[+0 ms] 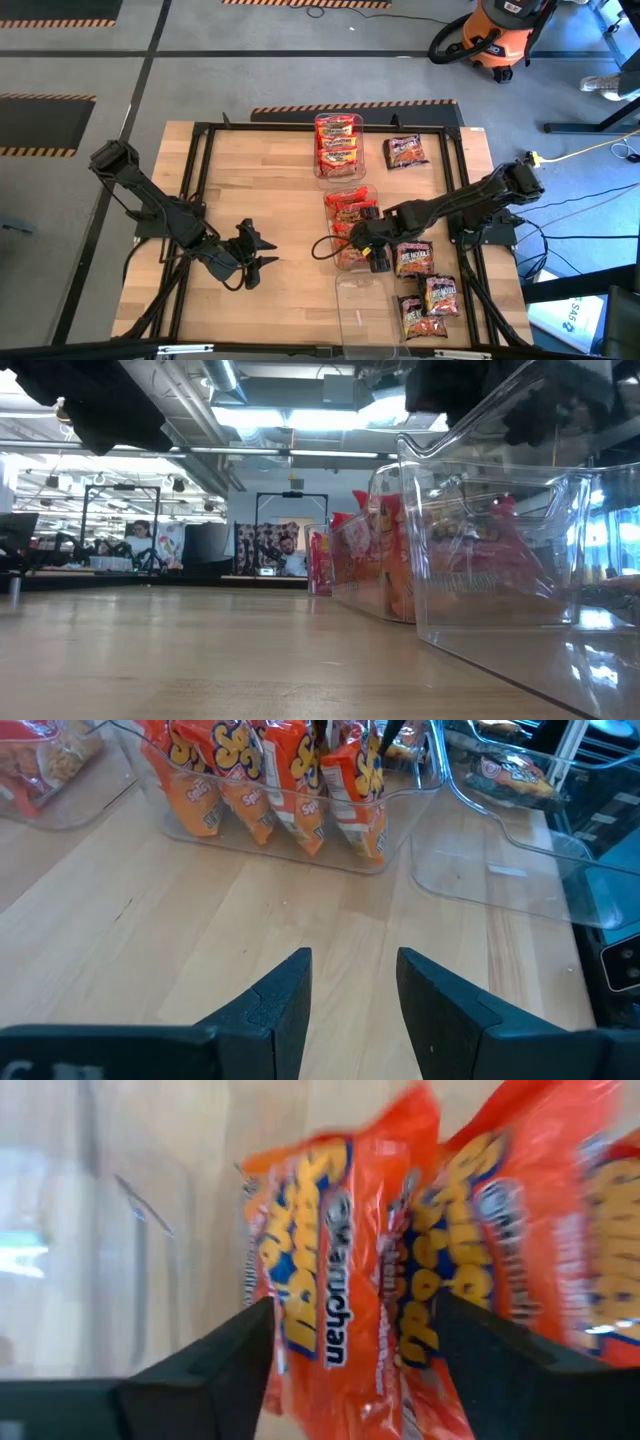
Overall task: Sort Maruchan noodles
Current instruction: Put the orange noodle pack into the middle transparent bin, then put the black noddle pack into the bottom transparent bin
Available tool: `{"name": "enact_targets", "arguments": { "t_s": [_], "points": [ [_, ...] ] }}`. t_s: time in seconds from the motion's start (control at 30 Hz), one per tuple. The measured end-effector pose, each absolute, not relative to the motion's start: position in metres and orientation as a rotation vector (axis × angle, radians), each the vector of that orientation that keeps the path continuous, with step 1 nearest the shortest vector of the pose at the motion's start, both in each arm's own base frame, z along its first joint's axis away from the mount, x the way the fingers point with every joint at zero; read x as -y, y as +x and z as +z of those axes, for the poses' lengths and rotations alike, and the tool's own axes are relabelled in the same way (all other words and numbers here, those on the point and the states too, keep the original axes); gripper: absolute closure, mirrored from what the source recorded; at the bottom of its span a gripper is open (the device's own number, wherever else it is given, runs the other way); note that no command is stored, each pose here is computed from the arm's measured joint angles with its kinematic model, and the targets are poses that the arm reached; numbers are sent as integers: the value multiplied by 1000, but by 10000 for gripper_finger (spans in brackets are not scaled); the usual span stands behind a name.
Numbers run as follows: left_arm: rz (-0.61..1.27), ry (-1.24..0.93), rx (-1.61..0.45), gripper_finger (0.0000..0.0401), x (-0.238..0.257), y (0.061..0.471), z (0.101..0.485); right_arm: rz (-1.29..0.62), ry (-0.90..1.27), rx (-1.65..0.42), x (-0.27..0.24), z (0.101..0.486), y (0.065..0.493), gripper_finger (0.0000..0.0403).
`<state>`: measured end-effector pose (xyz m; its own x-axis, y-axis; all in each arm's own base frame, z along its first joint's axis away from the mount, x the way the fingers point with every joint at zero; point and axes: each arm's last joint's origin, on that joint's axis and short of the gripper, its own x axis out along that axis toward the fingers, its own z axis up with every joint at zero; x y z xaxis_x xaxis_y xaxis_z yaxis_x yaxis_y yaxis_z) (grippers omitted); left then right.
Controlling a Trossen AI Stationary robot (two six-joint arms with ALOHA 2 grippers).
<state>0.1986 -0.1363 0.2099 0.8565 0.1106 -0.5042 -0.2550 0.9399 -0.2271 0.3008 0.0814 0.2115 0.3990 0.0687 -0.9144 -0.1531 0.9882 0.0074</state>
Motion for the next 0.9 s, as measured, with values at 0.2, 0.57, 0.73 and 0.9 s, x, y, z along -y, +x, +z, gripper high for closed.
{"name": "enact_targets", "arguments": {
  "t_s": [0.2, 0.57, 0.73, 0.9],
  "points": [
    [193, -299, -503, 260, 137, 199, 210, 172, -5, -1168, -86, 256, 295, 129],
    [219, -289, -378, 260, 142, 209, 215, 66, 140, -1141, -114, 288, 218, 139],
    [195, -261, -339, 260, 147, 220, 211, 4, 257, -1171, -122, 271, 180, 139],
    [128, -306, -361, 260, 147, 232, 204, -21, 404, -1259, -128, 246, 146, 139]
  ]
}}
